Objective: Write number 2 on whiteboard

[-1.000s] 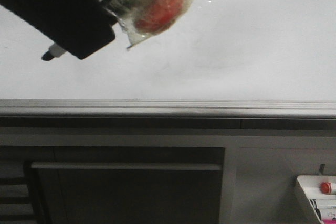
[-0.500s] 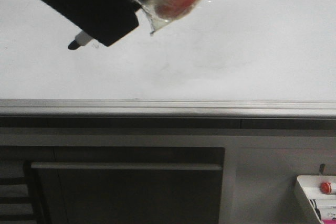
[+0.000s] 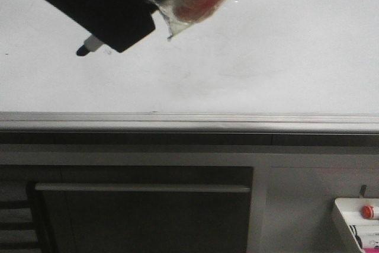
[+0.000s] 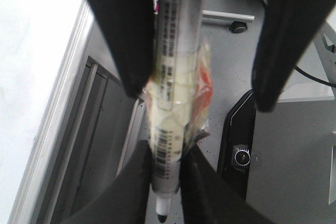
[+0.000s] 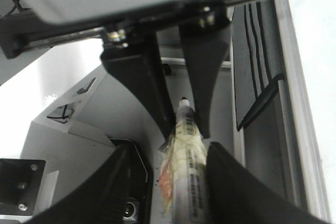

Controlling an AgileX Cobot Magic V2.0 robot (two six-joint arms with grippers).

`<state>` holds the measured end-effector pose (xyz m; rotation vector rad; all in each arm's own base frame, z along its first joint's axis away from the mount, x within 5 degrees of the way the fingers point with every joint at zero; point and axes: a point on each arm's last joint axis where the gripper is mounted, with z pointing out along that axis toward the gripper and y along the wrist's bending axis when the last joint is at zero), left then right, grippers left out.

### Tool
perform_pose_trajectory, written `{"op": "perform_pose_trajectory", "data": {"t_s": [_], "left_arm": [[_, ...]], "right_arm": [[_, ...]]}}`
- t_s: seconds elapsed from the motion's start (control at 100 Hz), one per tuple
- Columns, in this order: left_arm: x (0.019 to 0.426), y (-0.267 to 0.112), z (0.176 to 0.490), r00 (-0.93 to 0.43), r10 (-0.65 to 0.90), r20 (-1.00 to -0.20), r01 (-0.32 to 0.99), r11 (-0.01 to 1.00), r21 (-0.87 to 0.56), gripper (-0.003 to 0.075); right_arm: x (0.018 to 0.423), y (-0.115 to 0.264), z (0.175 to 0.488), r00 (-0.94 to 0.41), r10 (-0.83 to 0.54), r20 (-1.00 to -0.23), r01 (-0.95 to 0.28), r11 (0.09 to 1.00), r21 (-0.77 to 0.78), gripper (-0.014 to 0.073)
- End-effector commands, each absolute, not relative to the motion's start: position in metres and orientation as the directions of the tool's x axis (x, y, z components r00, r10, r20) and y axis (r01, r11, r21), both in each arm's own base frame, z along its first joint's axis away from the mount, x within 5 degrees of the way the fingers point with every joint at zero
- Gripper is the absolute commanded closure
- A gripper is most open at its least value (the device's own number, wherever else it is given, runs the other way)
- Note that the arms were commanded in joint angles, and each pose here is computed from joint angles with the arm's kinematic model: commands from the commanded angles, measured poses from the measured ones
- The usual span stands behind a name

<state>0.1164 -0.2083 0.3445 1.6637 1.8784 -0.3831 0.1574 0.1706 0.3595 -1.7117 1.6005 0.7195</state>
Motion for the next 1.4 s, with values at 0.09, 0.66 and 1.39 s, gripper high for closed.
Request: {"op": "perform_pose_trajectory", "data": {"t_s": [0.09, 0.66, 1.39], "left_arm": [[0.1162, -0.2107, 0.3619, -0.009, 0.741, -0.672, 0.96, 0.193, 0.201, 0.0732], [0.118, -0.213, 0.3648, 0.078, 0.728, -0.681, 0.951, 0.15, 0.269, 0.0732], [0.1188, -0.2133, 0.3655, 0.084, 0.724, -0.685, 0.948, 0.154, 0.278, 0.0715]], "right_arm": [[0.1543, 0.1764, 0.3734, 0.16, -0.582, -0.797, -0.983, -0.018, -0.185, 0.0347], [0.1558, 0.1746, 0.3708, 0.184, -0.613, -0.768, -0.976, -0.024, -0.214, 0.0347], [0.1575, 0.175, 0.3716, 0.172, -0.609, -0.774, -0.976, -0.001, -0.216, 0.0568]]}}
